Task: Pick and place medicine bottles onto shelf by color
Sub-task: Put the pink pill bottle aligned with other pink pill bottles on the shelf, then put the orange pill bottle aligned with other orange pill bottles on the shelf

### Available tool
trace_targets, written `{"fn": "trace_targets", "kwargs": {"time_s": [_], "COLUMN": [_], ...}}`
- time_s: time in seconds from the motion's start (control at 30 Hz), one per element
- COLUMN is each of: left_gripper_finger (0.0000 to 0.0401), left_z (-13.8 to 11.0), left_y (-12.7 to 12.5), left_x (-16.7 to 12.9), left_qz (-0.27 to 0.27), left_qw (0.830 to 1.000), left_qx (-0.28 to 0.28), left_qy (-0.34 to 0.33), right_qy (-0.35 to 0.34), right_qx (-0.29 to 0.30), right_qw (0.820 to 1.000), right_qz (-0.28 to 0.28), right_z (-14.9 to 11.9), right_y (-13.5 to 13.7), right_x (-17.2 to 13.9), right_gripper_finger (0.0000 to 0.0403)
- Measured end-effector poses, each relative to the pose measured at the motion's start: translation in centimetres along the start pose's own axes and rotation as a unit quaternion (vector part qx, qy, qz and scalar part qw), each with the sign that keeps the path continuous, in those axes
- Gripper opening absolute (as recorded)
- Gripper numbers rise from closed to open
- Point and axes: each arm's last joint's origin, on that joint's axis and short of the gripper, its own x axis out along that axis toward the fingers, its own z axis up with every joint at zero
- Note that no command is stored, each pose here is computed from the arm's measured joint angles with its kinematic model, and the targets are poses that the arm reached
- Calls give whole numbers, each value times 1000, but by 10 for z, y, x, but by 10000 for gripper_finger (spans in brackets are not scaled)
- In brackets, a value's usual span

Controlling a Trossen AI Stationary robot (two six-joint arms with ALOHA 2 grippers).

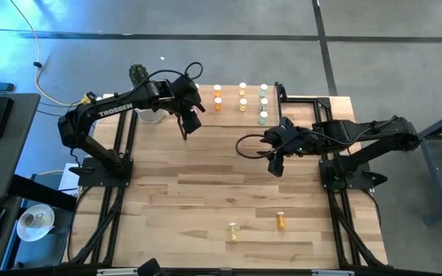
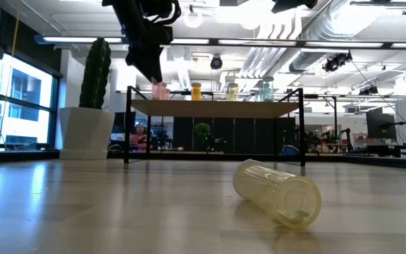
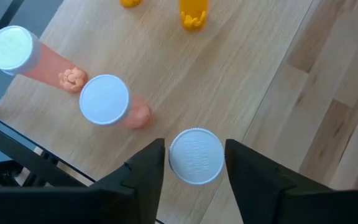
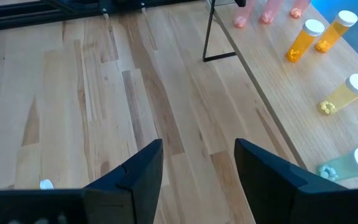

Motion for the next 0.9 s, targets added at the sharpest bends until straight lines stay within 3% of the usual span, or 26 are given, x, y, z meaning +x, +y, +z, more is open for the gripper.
{"fn": "trace_targets", "kwargs": {"time_s": [0.43,0.9], "left_gripper_finger": [181,182], "left_z": [3,20], "left_y": [0,2], "left_x": [-3,-57], "left_qz": [0,-2], "left_qw": [1000,999], "left_qx": [-1,-7], "left_qy": [-9,-41], "right_qy": [3,28], "right_qx": [-1,31], "right_qw": [1000,999], "right_qz": [-1,-9], "right_z": [-1,-7], "right_y": [0,-1], "right_x": [0,1], "right_gripper_finger": [190,190]}}
